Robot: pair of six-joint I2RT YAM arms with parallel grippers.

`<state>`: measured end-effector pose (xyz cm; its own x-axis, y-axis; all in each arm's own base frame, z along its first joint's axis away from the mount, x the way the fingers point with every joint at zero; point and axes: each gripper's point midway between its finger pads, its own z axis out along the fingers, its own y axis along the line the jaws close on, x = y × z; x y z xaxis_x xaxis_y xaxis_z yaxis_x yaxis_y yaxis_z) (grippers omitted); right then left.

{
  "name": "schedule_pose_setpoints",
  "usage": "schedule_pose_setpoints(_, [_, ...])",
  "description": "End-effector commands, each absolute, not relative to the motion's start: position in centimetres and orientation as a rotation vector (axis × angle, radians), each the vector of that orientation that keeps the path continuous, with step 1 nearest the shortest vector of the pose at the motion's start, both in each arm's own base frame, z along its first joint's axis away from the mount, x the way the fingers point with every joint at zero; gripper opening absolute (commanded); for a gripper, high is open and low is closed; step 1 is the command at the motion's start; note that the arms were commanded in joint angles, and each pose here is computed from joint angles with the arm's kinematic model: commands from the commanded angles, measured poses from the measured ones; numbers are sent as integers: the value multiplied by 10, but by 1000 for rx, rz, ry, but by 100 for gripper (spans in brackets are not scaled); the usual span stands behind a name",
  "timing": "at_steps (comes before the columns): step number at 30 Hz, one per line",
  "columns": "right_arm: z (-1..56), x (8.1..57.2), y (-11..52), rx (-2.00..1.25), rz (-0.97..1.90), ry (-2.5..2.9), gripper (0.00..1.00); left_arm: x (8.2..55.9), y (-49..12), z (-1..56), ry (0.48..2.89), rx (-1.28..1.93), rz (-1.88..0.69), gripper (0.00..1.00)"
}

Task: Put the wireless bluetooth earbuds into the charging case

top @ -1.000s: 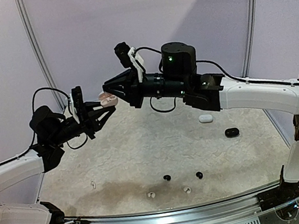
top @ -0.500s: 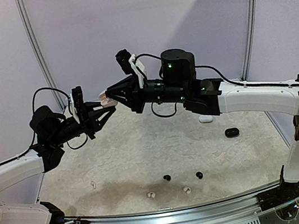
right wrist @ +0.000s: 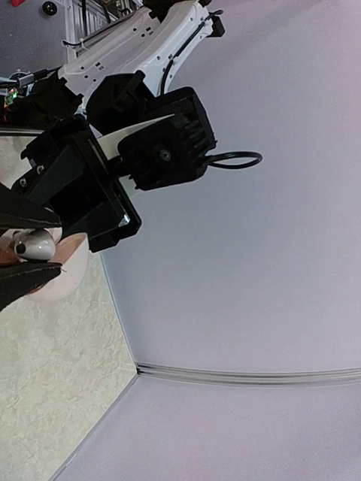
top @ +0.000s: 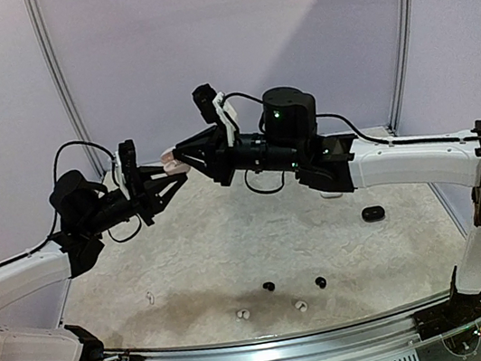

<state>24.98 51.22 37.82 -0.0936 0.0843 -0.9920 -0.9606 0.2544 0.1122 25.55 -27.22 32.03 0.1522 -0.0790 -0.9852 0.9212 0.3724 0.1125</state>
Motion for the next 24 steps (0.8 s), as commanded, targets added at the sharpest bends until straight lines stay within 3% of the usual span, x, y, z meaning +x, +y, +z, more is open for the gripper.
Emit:
schedule_pose_setpoints(1, [358, 263, 503, -889, 1083, 1433, 18, 251, -274, 337, 1121, 918, -884, 0])
schedule_pose_setpoints(16, [366, 271, 500, -855, 1069, 1442, 28, 253, -273, 334, 1151, 903, -894, 0])
schedule_pose_setpoints(24, [425, 278, 475, -735, 1029, 1406, 41, 293, -248, 307, 1447, 655, -799, 0])
